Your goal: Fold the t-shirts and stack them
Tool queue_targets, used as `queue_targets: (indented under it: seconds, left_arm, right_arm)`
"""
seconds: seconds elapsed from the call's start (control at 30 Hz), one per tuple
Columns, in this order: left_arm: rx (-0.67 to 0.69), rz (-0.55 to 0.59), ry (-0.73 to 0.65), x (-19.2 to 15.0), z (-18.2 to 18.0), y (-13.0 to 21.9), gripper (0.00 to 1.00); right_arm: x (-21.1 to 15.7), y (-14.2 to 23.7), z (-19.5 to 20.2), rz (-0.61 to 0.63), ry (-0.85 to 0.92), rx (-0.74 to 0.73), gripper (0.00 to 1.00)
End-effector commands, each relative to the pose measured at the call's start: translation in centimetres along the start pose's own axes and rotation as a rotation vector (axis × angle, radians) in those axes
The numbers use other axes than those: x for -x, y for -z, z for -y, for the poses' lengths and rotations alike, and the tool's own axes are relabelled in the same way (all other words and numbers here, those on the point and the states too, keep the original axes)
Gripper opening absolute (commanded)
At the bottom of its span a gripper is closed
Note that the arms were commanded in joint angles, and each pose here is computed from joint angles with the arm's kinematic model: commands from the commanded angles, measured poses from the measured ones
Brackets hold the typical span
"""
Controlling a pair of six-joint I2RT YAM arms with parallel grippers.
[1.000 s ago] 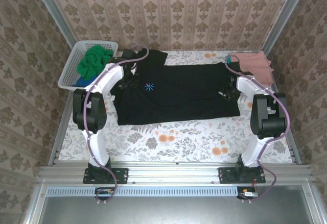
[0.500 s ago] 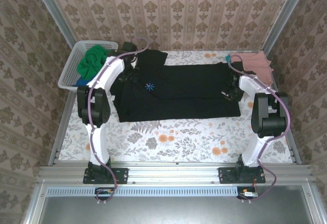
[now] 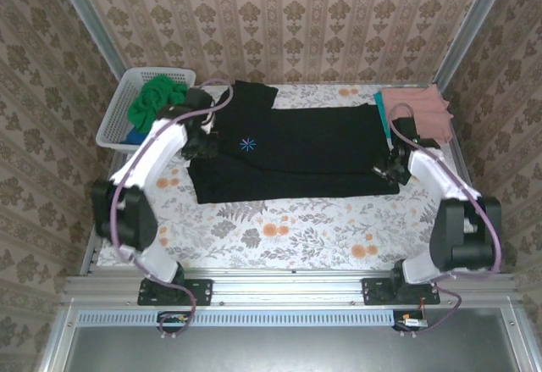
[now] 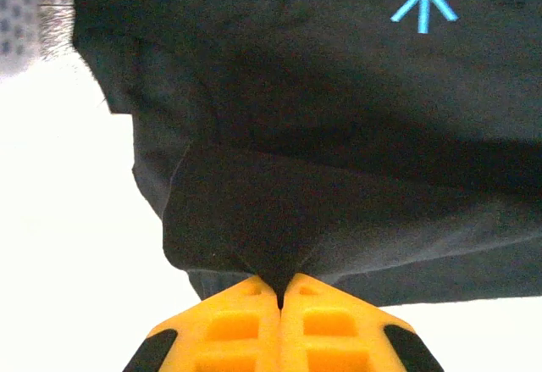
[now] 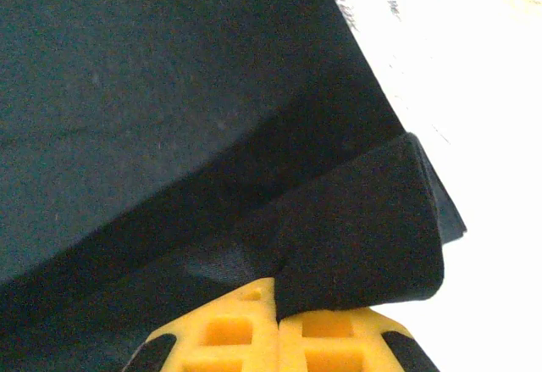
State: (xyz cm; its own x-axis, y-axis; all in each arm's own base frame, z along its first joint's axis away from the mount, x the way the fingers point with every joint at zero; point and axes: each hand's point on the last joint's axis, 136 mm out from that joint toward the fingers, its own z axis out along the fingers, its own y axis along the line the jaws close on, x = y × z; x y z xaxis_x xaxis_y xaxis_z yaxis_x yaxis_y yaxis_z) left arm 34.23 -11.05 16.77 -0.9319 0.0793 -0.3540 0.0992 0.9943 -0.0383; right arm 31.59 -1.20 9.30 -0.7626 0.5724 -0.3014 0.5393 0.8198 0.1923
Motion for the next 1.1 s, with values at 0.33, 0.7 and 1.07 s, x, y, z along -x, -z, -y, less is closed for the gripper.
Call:
queue_targets:
  seconds: [0.33, 0.7, 1.07]
  left_arm:
    - [-0.001, 0.049, 0.170, -11.2, -2.4, 5.0, 0.00]
    - [0.007, 0.097, 0.223, -14.5, -4.0, 8.6, 0.00]
    - [0.034, 0.020, 0.114, -8.9, -2.0, 3.9, 0.00]
  right_arm:
    - [-7.2, 3.8, 4.0, -0.043, -0.005, 0.001, 0.06]
    - [-7.2, 6.5, 3.8, 0.026, -0.004, 0.058, 0.08]
    - [-3.5, 2.0, 1.5, 0.018, -0.003, 0.048, 0.09]
